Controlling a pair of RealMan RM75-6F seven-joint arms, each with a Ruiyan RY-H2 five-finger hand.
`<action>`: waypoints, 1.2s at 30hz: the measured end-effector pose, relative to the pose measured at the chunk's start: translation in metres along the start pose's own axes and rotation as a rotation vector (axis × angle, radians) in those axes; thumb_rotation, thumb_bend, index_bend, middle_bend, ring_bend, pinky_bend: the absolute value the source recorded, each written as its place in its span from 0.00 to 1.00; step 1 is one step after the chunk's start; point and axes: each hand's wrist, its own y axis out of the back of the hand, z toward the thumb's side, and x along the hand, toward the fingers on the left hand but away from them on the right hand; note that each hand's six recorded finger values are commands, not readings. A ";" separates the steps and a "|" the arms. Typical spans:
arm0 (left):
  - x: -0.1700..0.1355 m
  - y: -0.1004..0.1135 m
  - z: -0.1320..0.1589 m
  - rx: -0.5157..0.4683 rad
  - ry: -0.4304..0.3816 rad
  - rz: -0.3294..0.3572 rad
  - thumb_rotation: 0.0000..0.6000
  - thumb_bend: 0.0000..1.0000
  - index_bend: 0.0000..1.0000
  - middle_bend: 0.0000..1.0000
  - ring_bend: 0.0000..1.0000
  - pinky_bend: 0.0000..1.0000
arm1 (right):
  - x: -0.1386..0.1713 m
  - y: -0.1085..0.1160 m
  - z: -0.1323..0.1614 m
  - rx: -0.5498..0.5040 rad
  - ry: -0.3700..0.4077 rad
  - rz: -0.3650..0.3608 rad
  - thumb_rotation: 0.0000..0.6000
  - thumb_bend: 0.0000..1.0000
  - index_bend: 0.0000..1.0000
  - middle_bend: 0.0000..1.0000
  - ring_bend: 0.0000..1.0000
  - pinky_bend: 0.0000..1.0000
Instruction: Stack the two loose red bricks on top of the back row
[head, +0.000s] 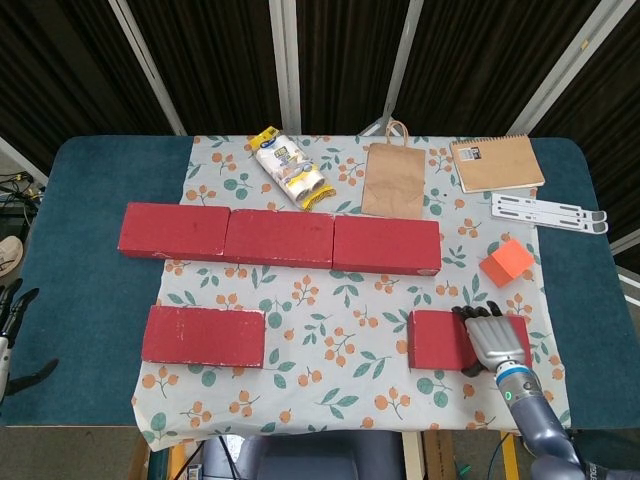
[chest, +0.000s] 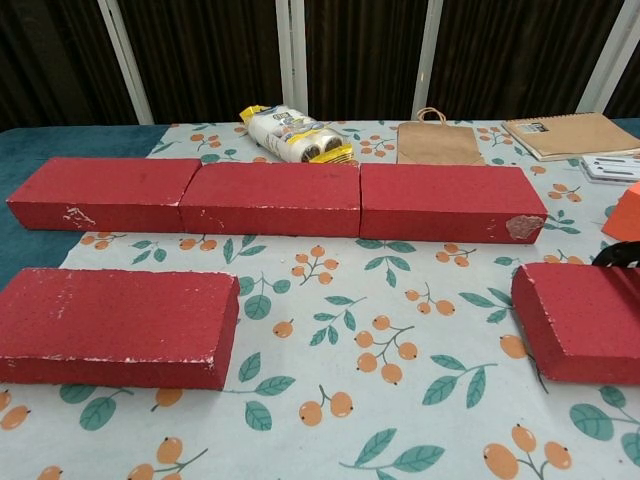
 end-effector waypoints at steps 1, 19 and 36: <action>0.000 0.000 0.000 -0.001 0.000 0.000 1.00 0.11 0.12 0.00 0.00 0.12 | 0.001 0.003 0.001 -0.001 0.003 -0.008 1.00 0.19 0.29 0.24 0.20 0.00; 0.005 -0.002 -0.008 -0.005 0.037 -0.007 1.00 0.11 0.12 0.00 0.00 0.12 | -0.003 0.116 0.067 0.093 0.049 -0.085 1.00 0.19 0.31 0.24 0.21 0.00; 0.019 -0.013 -0.019 0.021 0.092 -0.037 1.00 0.11 0.12 0.00 0.00 0.12 | -0.076 0.198 0.181 0.029 -0.144 -0.010 1.00 0.19 0.33 0.26 0.23 0.00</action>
